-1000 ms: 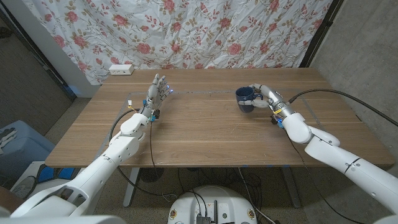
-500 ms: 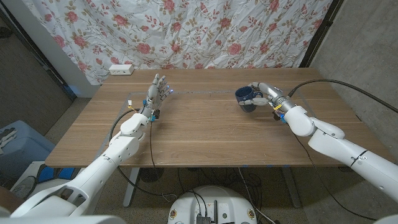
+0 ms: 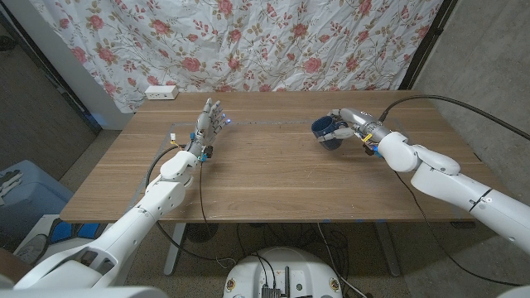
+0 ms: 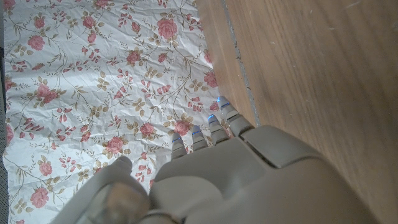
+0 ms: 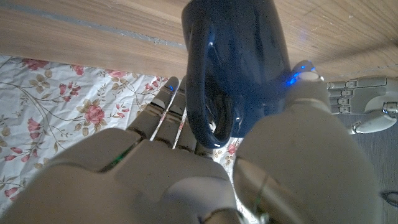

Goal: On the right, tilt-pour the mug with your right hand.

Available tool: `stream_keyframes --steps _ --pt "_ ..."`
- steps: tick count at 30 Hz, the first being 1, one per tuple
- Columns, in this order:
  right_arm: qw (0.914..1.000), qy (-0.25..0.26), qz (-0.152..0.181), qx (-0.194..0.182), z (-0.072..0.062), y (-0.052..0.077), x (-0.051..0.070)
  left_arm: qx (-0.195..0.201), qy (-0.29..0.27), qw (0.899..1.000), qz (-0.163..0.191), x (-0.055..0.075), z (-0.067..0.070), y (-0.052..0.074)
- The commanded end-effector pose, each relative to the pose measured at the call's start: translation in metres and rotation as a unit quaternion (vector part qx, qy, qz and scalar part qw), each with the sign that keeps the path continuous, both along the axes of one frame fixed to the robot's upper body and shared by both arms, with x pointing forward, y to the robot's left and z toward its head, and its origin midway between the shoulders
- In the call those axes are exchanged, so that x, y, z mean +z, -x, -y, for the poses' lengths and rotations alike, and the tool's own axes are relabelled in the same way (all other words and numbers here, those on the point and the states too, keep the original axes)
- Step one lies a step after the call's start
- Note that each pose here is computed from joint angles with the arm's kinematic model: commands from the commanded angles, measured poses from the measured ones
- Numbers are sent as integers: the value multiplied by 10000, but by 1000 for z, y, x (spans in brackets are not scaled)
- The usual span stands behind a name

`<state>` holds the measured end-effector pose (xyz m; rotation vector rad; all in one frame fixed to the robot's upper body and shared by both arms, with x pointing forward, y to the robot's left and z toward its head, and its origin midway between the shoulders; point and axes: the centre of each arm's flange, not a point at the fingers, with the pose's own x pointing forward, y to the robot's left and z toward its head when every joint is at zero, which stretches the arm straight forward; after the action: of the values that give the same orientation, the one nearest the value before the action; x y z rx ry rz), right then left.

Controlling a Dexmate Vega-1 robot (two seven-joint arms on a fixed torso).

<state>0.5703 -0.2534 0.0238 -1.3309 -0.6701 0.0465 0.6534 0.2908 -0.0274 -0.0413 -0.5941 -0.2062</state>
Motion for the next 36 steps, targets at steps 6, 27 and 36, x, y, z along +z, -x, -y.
stream_keyframes --steps 6,27,36 --pt "9948 890 -44 -483 -5 6 19 -2 -1 10000 -2 0 0 0" --pt "9706 2119 -435 -1058 -18 9 46 12 9 10000 -1 0 0 0" --pt "9575 2566 -482 -1225 -22 5 53 -1 -2 10000 -2 0 0 0"
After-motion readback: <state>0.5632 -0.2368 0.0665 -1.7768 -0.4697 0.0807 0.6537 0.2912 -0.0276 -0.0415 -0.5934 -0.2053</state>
